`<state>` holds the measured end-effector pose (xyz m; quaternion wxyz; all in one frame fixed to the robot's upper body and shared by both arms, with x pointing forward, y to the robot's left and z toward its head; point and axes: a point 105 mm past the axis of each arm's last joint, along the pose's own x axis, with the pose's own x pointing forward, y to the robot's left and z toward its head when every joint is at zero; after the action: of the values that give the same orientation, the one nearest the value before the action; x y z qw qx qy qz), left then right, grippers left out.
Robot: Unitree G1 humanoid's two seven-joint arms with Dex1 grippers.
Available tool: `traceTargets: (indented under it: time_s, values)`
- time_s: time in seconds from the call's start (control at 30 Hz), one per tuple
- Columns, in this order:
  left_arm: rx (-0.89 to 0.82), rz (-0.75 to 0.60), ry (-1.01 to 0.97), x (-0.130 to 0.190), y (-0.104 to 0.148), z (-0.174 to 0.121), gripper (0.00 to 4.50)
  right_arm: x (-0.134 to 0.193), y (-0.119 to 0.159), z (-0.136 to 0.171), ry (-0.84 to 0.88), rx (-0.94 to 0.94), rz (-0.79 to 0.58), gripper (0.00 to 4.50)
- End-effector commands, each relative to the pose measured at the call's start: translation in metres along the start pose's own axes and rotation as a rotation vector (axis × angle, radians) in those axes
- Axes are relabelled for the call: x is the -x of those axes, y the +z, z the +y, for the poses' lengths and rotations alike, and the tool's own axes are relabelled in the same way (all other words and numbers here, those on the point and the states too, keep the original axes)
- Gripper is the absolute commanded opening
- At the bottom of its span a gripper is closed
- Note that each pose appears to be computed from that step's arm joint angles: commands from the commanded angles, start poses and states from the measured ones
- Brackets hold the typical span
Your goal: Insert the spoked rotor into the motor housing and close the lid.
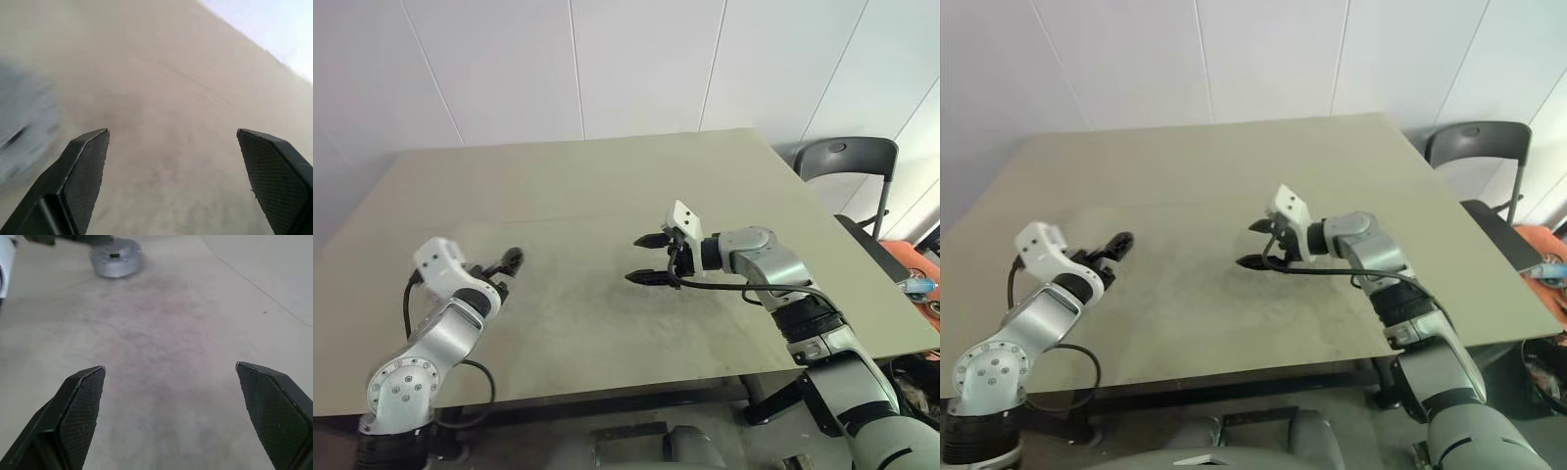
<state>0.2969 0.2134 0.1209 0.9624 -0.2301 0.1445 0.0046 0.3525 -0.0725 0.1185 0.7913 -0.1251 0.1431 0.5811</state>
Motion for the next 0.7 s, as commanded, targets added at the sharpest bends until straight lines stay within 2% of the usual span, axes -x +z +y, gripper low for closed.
traceTargets:
  time_s: [0.03, 0.13, 0.2, 0.33, 0.43, 0.57, 0.7]
  values:
    - [-0.289, -0.05, -0.091, -0.004, 0.008, 0.006, 4.43, 0.017, 0.0, -0.017, -0.086, 0.028, -0.031, 4.5]
    - [-0.556, -0.073, -0.186, -0.005, 0.006, 0.017, 4.43, 0.027, -0.009, -0.025, -0.108, 0.021, -0.027, 4.5]
    - [-0.596, -0.021, -0.24, -0.004, -0.003, 0.029, 4.43, 0.033, -0.016, -0.027, -0.107, 0.024, -0.02, 4.5]
    - [-0.637, -0.048, -0.408, 0.002, -0.008, 0.027, 4.43, 0.041, -0.021, -0.024, -0.053, 0.018, -0.033, 4.5]
    - [-0.702, -0.076, -0.46, 0.004, -0.011, 0.028, 4.43, 0.042, -0.027, -0.019, -0.002, 0.023, -0.014, 4.5]
    - [-0.629, -0.114, -0.48, 0.005, -0.009, 0.03, 4.43, 0.035, -0.026, -0.013, 0.025, 0.07, -0.014, 4.5]
    - [-0.638, -0.108, -0.558, 0.009, -0.016, 0.022, 4.43, 0.03, -0.023, -0.017, -0.034, 0.098, -0.05, 4.5]
